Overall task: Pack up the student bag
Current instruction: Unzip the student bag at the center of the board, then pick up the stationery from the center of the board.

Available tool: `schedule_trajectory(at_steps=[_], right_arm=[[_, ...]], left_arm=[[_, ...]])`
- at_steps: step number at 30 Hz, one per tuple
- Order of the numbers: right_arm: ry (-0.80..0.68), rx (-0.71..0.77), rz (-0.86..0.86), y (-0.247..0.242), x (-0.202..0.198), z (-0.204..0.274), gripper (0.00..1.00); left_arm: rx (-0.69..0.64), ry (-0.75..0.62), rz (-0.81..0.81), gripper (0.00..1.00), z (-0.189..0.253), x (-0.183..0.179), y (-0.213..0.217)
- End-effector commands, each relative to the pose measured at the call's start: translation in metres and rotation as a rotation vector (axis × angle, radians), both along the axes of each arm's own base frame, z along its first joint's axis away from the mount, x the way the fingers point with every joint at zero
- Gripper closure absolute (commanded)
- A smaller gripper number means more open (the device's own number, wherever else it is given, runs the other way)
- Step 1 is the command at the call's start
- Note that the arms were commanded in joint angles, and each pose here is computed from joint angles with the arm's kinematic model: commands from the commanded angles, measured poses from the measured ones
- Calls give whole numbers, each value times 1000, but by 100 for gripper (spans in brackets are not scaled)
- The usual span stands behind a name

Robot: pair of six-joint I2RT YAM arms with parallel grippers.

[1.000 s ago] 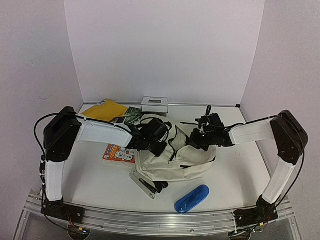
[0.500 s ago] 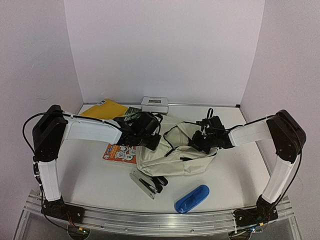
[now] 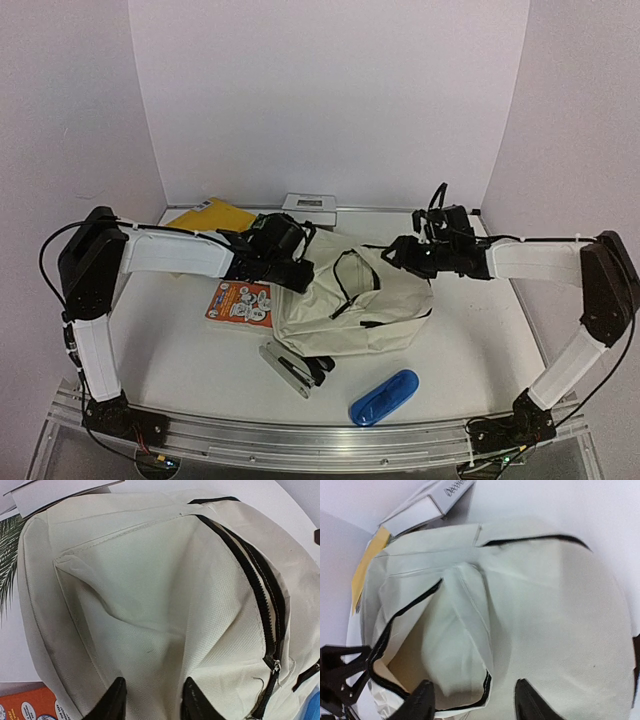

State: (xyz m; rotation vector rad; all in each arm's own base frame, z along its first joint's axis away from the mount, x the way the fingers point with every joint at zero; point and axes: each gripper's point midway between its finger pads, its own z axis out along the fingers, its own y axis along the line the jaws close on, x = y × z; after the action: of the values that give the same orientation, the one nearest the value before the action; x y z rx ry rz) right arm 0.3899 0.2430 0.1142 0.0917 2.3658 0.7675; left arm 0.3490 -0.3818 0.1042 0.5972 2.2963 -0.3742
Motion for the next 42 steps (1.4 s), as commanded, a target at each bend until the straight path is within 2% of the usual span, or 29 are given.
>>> schedule_trajectory(at_steps=[1, 3, 4, 7, 14, 18, 21, 27, 29, 42], right_arm=[[-164, -34, 128, 1, -13, 66, 35], [-194, -29, 212, 7, -35, 84, 25], [-211, -28, 239, 10, -43, 91, 22], [-217, -30, 333, 33, -75, 98, 18], [-174, -62, 561, 114, -154, 73, 18], [-109, -136, 678, 155, -198, 34, 20], [-48, -193, 746, 177, -225, 2, 24], [25, -259, 771, 190, -239, -30, 35], [55, -275, 763, 190, -242, -40, 36], [68, -367, 734, 193, -240, -64, 32]], left_arm=[[-162, 10, 47, 54, 57, 6, 8], [-221, 34, 45, 31, 71, 0, 12], [-242, 42, 43, 24, 77, -1, 14], [-314, 110, 85, 12, 85, 0, 32], [-440, 221, 198, 6, 90, 8, 78], [-535, 283, 269, 5, 84, 12, 104], [-554, 310, 336, 4, 73, 13, 124], [-544, 309, 352, 4, 70, 9, 132], [-534, 308, 360, 4, 68, 7, 135], [-514, 314, 360, 4, 56, 5, 137]])
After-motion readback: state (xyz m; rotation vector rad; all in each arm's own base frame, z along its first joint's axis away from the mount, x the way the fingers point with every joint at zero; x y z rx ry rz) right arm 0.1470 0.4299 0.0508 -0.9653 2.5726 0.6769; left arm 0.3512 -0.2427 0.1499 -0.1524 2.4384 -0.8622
